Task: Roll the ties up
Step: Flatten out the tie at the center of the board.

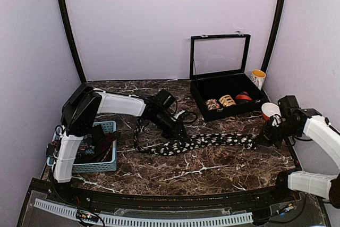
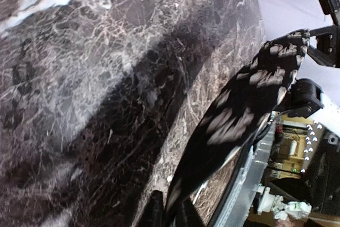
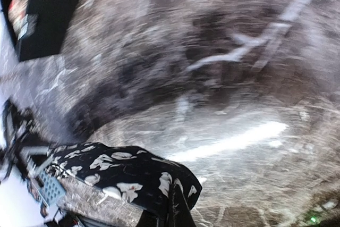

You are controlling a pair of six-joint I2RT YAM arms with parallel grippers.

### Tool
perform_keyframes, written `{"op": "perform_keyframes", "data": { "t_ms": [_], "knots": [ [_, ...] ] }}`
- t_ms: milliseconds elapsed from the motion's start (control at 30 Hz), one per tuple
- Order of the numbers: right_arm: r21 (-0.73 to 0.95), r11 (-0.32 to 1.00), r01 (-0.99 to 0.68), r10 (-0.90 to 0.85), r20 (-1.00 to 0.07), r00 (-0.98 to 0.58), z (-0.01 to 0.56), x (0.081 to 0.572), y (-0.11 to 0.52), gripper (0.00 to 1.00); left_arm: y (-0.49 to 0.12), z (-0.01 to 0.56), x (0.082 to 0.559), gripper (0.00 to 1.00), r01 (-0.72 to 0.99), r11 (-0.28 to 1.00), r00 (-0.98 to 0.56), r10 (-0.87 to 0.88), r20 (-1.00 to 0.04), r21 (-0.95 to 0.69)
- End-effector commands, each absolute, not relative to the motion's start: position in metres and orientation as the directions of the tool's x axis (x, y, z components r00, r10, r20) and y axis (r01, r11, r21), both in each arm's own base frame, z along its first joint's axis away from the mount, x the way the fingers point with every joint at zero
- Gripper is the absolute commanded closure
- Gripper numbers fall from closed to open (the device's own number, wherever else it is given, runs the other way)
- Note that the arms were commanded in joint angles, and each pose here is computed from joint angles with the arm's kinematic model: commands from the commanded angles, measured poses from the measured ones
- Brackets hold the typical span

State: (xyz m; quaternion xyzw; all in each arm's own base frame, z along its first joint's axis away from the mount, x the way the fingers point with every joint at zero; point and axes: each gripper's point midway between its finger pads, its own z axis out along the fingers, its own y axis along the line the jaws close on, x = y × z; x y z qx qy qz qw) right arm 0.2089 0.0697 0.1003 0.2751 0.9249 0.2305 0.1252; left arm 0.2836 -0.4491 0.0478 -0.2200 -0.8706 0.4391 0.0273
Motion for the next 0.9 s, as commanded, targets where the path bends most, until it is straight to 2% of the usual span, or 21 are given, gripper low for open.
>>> {"op": "perform_keyframes", "data": {
  "t_ms": [0, 200, 300, 433, 533, 600, 667, 733, 867],
  "knots": [
    [0.362, 0.726, 0.584, 0.653, -0.097, -0.751, 0.087, 0.199, 0.034, 1.00, -0.424, 0.051, 0.284, 0.84, 0.444, 0.622, -0.877, 0.450, -0.168, -0.645],
    [0.271, 0.738, 0.619, 0.662, -0.112, -0.741, 0.077, 0.215, 0.002, 1.00, -0.427, 0.078, 0.313, 0.54, 0.508, 0.659, -0.861, 0.411, -0.301, -0.555],
    [0.212, 0.723, 0.658, 0.688, -0.123, -0.715, 0.081, 0.214, -0.023, 1.00, -0.409, 0.097, 0.339, 0.42, 0.519, 0.722, -0.847, 0.360, -0.391, -0.459],
    [0.136, 0.670, 0.729, 0.741, -0.173, -0.649, 0.094, 0.215, -0.059, 0.97, -0.367, 0.121, 0.370, 0.32, 0.444, 0.806, -0.844, 0.229, -0.485, -0.392],
    [0.224, 0.580, 0.783, 0.814, -0.169, -0.555, 0.101, 0.228, -0.072, 0.91, -0.330, 0.128, 0.382, 0.31, 0.355, 0.852, -0.855, 0.130, -0.502, -0.384],
    [0.213, 0.562, 0.799, 0.826, -0.179, -0.534, 0.103, 0.233, -0.084, 0.50, -0.306, 0.129, 0.387, 0.28, 0.295, 0.886, -0.861, 0.083, -0.502, -0.358],
    [0.211, 0.570, 0.794, 0.821, -0.174, -0.544, 0.105, 0.237, -0.088, 0.25, -0.287, 0.127, 0.390, 0.27, 0.247, 0.908, -0.870, 0.054, -0.489, -0.339],
    [0.234, 0.586, 0.776, 0.810, -0.187, -0.556, 0.111, 0.243, -0.089, 0.13, -0.275, 0.124, 0.389, 0.27, 0.206, 0.928, -0.883, 0.039, -0.469, -0.311],
    [0.309, 0.638, 0.705, 0.769, -0.217, -0.601, 0.124, 0.258, -0.079, 0.08, -0.267, 0.113, 0.376, 0.27, 0.150, 0.940, -0.914, 0.014, -0.405, -0.307]
  ]
}}
